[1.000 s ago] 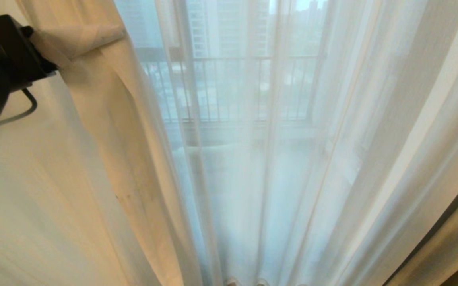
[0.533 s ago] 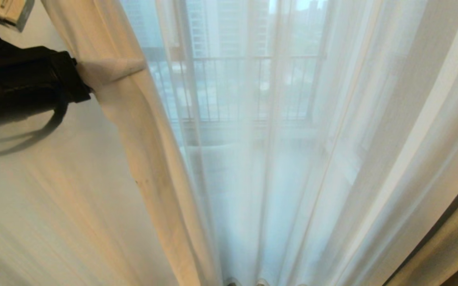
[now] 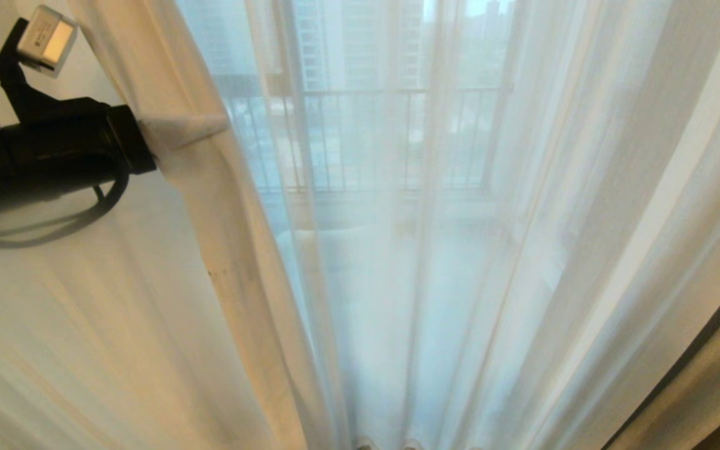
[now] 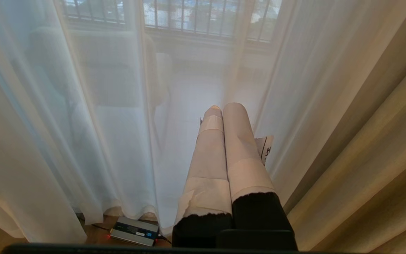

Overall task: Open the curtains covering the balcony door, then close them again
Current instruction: Close the inner curtains on both sides

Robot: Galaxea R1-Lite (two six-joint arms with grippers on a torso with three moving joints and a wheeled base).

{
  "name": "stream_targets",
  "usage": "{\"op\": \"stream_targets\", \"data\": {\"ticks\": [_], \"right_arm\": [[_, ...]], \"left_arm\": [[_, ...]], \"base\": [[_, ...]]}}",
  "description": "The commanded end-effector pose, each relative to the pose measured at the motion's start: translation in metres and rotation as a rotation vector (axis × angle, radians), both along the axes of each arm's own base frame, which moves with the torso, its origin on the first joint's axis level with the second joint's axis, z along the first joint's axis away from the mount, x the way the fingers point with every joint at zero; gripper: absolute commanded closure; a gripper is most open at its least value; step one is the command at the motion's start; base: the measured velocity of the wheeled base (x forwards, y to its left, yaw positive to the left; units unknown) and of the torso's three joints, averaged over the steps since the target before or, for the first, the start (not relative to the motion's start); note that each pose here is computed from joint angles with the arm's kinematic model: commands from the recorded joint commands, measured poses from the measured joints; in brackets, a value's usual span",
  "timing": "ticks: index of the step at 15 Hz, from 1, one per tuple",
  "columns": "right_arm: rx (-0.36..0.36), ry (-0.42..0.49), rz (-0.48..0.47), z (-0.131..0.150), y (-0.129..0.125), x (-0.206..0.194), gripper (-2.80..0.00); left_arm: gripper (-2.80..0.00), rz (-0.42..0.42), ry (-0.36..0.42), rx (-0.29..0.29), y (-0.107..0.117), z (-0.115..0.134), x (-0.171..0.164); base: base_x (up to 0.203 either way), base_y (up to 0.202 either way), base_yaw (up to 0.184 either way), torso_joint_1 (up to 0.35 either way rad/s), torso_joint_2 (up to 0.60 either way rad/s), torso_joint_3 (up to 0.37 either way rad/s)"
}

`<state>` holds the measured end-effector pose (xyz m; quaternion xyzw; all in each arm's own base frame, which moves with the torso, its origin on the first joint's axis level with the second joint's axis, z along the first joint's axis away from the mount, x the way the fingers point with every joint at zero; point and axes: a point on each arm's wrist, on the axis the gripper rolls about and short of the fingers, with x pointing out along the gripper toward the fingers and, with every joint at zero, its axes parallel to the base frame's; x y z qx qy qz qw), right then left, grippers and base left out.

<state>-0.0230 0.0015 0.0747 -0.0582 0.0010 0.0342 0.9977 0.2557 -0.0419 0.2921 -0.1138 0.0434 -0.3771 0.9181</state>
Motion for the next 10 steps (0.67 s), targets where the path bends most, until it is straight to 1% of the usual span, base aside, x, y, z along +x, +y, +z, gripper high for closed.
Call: {"op": "stream_targets", "data": {"ticks": [1,4,6,9,10], "right_arm": [[-0.001,0.002,0.001,0.0,0.0,0.0,0.0],[-0.001,0.001,0.001,0.0,0.0,0.0,0.0],[-0.001,0.002,0.001,0.0,0.0,0.0,0.0],[-0.001,0.002,0.001,0.0,0.0,0.0,0.0],[-0.001,0.002,0.001,0.0,0.0,0.0,0.0]], "left_arm": [[0.0,0.004,-0.005,0.011,0.001,-0.002,0.0],[0.0,0.022,-0.012,0.008,0.004,0.0,-0.007],[0.0,0.051,-0.041,0.001,0.012,0.008,-0.025],[0.0,0.095,-0.061,0.0,0.023,0.008,-0.044],[0.0,0.104,-0.057,-0.001,0.025,0.006,-0.048]], "base": [[0.0,0.0,0.0,0.0,0.0,0.0],[0.0,0.0,0.0,0.0,0.0,0.0],[0.0,0.0,0.0,0.0,0.0,0.0],[0.0,0.0,0.0,0.0,0.0,0.0],[0.0,0.0,0.0,0.0,0.0,0.0]]}}
